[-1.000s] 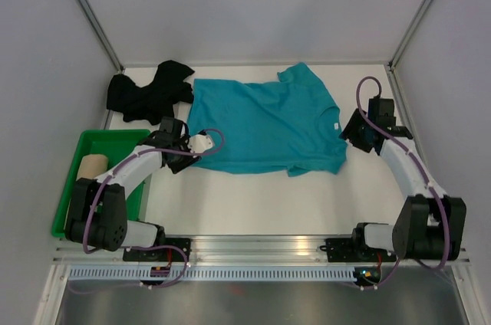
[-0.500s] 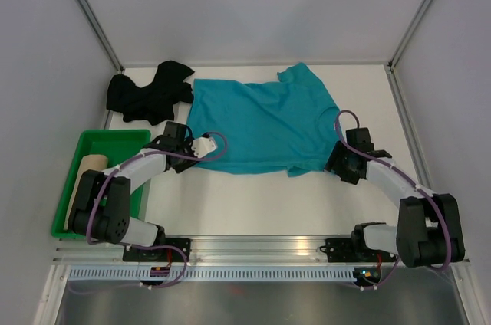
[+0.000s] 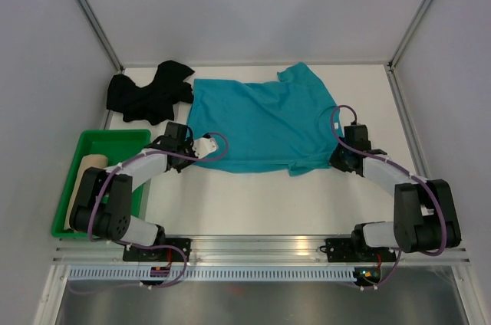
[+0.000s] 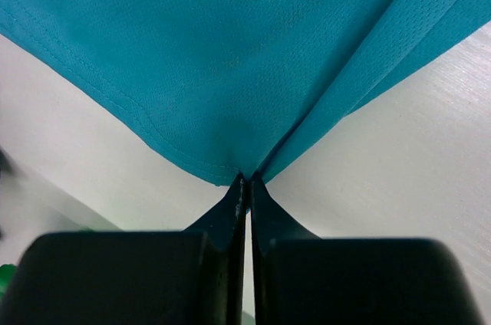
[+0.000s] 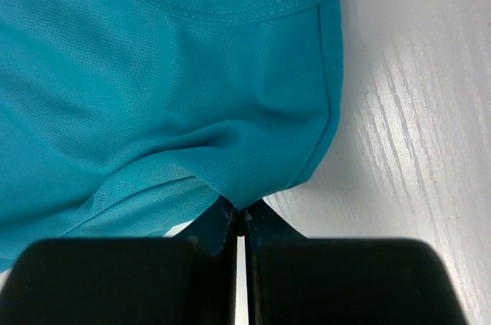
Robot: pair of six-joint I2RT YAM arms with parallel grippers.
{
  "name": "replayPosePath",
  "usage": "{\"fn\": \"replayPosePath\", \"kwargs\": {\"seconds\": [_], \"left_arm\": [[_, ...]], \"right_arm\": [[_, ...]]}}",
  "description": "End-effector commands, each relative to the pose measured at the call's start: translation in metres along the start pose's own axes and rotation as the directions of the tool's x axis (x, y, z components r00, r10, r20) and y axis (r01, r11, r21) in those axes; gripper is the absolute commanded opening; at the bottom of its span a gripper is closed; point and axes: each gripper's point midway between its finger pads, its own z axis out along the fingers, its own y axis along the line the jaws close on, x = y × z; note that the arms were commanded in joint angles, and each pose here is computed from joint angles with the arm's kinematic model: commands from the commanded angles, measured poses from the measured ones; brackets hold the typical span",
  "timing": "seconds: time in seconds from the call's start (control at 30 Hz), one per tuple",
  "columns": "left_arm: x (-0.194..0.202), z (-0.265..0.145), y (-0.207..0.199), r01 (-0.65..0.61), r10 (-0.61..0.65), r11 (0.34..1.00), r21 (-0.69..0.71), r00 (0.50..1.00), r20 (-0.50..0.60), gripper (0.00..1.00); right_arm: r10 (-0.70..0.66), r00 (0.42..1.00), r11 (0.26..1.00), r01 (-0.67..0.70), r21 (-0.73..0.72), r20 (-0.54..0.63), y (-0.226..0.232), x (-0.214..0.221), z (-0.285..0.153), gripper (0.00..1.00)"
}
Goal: Roll the t-shirts
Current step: Flatten the tshirt
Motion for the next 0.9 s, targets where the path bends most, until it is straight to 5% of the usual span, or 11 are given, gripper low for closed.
{"fn": "replayPosePath", "kwargs": {"seconds": [0.0, 0.57, 0.87], "left_arm": [[-0.004, -0.007, -0.001, 0.020, -0.020, 1.000, -0.011, 0.999, 0.025, 0.02], [-0.013, -0.079, 0.047, 0.103, -0.089, 0.959, -0.265, 0.994, 0.064, 0.02], [0.017, -0.060, -0.018, 0.050, -0.050, 0.998, -0.049, 0.999, -0.002, 0.02]], "right_arm": [[-0.023, 0.996, 0.999, 0.025, -0.021, 0.082, 0.009, -0.024, -0.012, 0.00], [-0.100, 0.992, 0.991, 0.106, -0.077, 0.071, 0.033, -0.047, -0.119, 0.00], [-0.087, 0.990, 0.987, 0.071, -0.143, -0.110, 0.025, 0.012, -0.111, 0.00]]}}
